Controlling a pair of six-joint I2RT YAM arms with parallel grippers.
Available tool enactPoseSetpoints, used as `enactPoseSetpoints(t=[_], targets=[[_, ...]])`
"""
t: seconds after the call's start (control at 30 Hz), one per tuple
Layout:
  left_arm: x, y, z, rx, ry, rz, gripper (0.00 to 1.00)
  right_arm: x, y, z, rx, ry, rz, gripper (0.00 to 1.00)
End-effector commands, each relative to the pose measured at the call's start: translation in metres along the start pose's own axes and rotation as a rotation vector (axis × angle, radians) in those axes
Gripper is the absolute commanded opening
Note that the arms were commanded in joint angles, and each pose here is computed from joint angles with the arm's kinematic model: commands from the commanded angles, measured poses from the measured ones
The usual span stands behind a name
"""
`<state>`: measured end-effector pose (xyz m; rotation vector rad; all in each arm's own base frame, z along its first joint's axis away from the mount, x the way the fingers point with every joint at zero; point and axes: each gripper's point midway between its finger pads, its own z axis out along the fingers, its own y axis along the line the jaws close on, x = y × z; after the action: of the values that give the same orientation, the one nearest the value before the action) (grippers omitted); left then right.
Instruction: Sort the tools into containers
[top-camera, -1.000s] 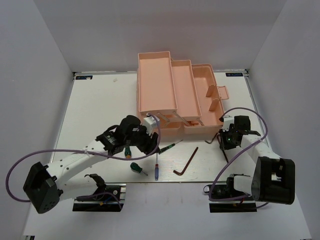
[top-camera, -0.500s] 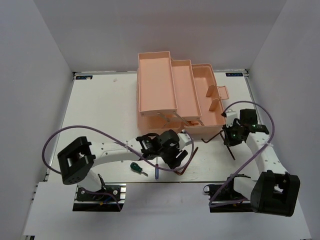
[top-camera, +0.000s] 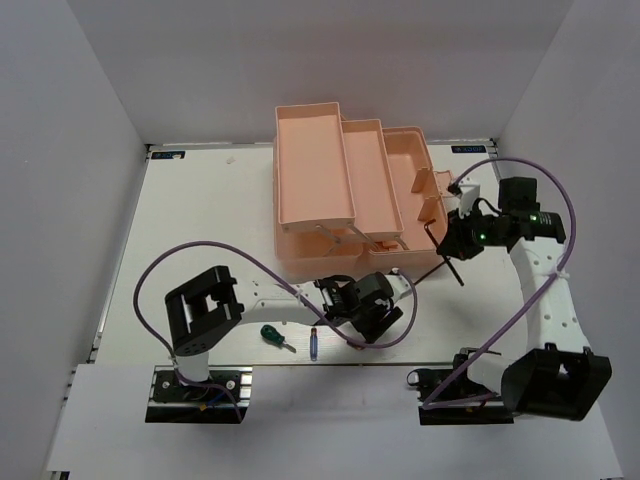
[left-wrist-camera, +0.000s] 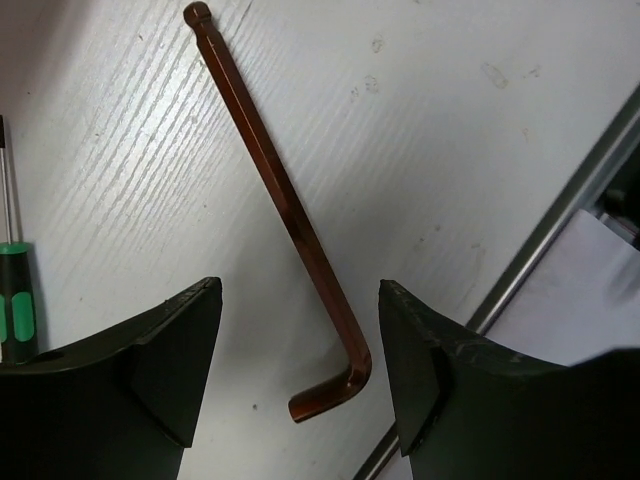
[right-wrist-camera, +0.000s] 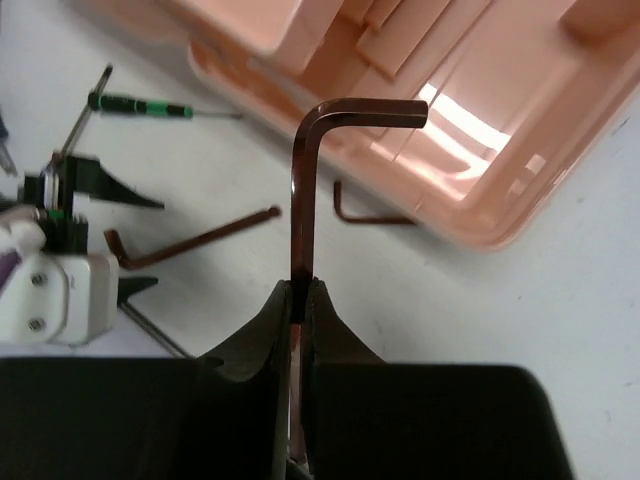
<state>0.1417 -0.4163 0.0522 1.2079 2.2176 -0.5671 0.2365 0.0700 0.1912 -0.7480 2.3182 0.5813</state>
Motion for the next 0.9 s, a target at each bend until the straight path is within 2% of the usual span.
enactPoseSetpoints(t=[0.0,0.1,0.17,0.23,0.27,0.3,0.4,0.43,0.47,0.5,0.53,0.6,0.63,0.67,0.73,0.8,0.83,0.87], targets=[[-0.015,0.0,0.002,-0.038,-0.034,-0.027,0.74,-0.045,-0.024,0.008,0.036,-0.093,0.053,0.0],[-0.01,0.008,0.018,-0.097,0.005,-0.04,0.74,-0.086,-0.052,0.017,0.078,-0.135,0.099,0.0],[-0.012,0.01,0.024,-0.122,0.009,-0.052,0.73,-0.09,-0.068,0.046,0.051,-0.085,0.174,0.0],[-0.002,0.012,0.032,-0.132,0.044,-0.057,0.7,-0.108,-0.078,0.056,0.065,-0.105,0.209,0.01],[-0.003,0.013,0.035,-0.141,0.042,-0.066,0.69,-0.115,-0.082,0.064,0.065,-0.121,0.201,0.16],[0.003,0.013,0.037,-0.147,0.062,-0.072,0.67,-0.121,-0.084,0.066,0.078,-0.131,0.203,0.44],[0.009,0.016,0.041,-0.169,0.092,-0.081,0.56,-0.12,-0.085,0.073,0.063,-0.132,0.231,0.76],[0.011,0.015,0.044,-0.185,0.101,-0.084,0.49,-0.114,-0.084,0.075,0.062,-0.126,0.239,0.8],[0.016,0.018,0.046,-0.201,0.123,-0.079,0.46,-0.112,-0.082,0.071,0.074,-0.138,0.224,0.91],[0.019,0.018,0.045,-0.205,0.136,-0.077,0.43,-0.119,-0.082,0.067,0.083,-0.165,0.202,0.91],[0.017,0.016,0.046,-0.214,0.137,-0.067,0.36,-0.103,-0.084,0.072,0.104,-0.137,0.224,0.91],[0.025,0.021,0.046,-0.249,0.189,-0.055,0.31,-0.103,-0.091,0.056,0.206,-0.171,0.22,0.91],[0.028,0.02,0.046,-0.262,0.203,-0.042,0.27,-0.079,-0.101,0.061,0.274,-0.124,0.265,0.91],[0.03,0.022,0.046,-0.276,0.217,-0.038,0.24,-0.081,-0.101,0.048,0.308,-0.161,0.253,0.91],[0.038,0.021,0.045,-0.283,0.259,-0.021,0.19,-0.06,-0.104,0.05,0.336,-0.137,0.287,0.87],[0.04,0.019,0.046,-0.294,0.265,-0.008,0.1,-0.048,-0.106,0.044,0.366,-0.132,0.318,0.65],[0.037,0.018,0.044,-0.291,0.256,-0.01,0.07,-0.036,-0.107,0.044,0.387,-0.106,0.358,0.4],[0.034,0.015,0.041,-0.275,0.251,-0.014,0.02,-0.032,-0.106,0.04,0.395,-0.103,0.367,0.26]])
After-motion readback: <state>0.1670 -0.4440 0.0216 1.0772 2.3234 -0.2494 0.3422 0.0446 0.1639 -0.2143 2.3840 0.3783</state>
